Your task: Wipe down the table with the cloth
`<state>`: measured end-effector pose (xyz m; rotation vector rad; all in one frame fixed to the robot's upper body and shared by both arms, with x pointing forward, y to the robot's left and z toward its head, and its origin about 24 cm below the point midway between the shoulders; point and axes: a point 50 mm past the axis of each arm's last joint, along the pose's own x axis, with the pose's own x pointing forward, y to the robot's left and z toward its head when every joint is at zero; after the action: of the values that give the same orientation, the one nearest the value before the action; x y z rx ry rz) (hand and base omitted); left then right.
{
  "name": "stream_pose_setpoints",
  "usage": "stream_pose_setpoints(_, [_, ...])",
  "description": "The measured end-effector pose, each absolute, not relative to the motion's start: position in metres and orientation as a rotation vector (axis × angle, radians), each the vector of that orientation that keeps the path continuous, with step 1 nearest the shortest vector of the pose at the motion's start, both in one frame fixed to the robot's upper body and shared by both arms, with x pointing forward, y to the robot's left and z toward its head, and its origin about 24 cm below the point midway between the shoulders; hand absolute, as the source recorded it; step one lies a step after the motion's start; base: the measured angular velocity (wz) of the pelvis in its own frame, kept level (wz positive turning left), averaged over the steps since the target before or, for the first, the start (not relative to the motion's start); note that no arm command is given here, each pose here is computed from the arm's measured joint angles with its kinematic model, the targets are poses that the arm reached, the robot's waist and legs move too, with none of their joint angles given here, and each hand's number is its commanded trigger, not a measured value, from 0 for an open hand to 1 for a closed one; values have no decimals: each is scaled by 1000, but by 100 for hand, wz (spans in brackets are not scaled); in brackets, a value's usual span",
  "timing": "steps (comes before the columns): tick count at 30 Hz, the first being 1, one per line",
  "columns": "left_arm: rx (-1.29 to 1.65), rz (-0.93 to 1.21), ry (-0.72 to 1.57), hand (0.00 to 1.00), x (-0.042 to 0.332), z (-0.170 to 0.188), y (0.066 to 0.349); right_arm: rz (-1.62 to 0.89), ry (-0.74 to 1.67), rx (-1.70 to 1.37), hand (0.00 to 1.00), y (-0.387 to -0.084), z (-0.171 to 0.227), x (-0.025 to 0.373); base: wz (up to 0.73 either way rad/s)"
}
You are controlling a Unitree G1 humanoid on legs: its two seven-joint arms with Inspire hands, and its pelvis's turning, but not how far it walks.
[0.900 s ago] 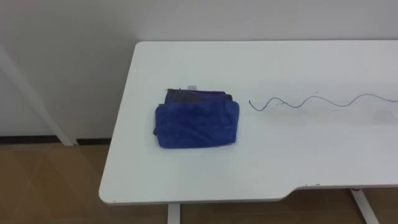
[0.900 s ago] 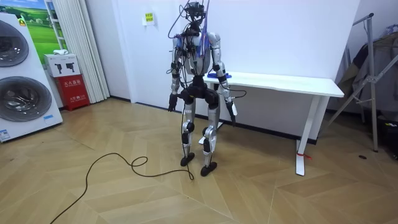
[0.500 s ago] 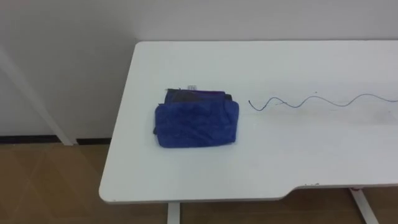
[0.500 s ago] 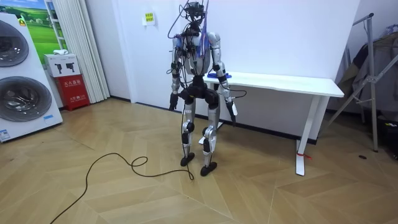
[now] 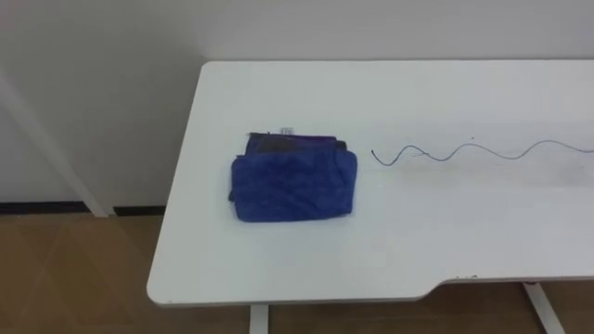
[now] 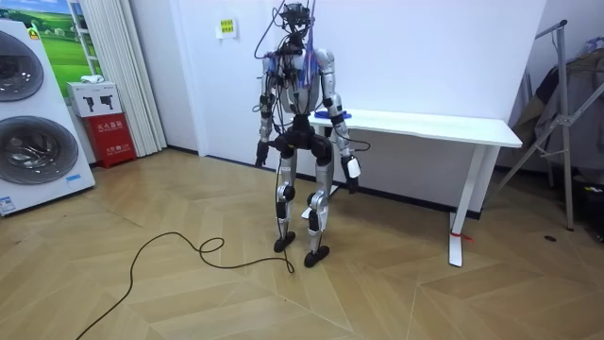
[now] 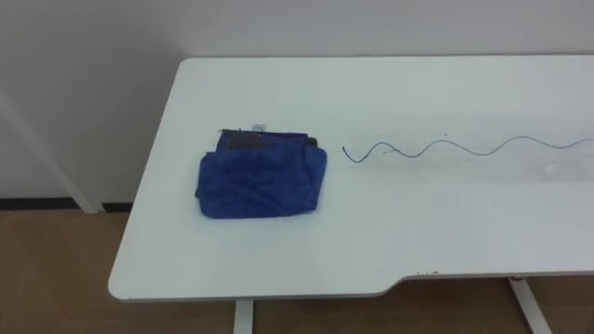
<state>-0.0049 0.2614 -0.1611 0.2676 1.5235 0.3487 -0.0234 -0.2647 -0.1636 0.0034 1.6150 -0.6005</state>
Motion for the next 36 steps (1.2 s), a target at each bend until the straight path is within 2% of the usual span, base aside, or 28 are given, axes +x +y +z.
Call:
stream_pose_setpoints(4, [211,467,1531,0,-15,-156,276,-879,1585,190,0,-286,-154,-44,-2])
stream_pose_setpoints(9, [270,558,1493,0,-12,-142,311,-1244,1384,251,0,-352,-123,-38,-4])
stream_pose_setpoints(13, [289,576,1453,0,-1,-136,323,-1358,1212,152,0,-397,-94,2,-17])
stream_pose_setpoints(15, [295,569,1418,0,8,-135,325,-1373,1082,64,0,-416,-75,36,-14])
stream_pose_setpoints(20, [307,532,1390,0,18,-136,321,-1334,787,-120,0,-434,-29,108,-10])
stream_pose_setpoints(25, [346,460,1377,0,23,-139,313,-1202,481,-447,0,-428,29,163,-4])
stream_pose_setpoints(28, [372,418,1385,0,21,-141,308,-1053,196,-686,0,-396,80,204,1])
stream_pose_setpoints(31, [379,394,1362,0,26,-142,304,-982,-17,-836,0,-370,116,220,1])
stream_pose_setpoints(36, [391,377,1348,0,31,-143,301,-875,-214,-962,0,-333,142,235,0])
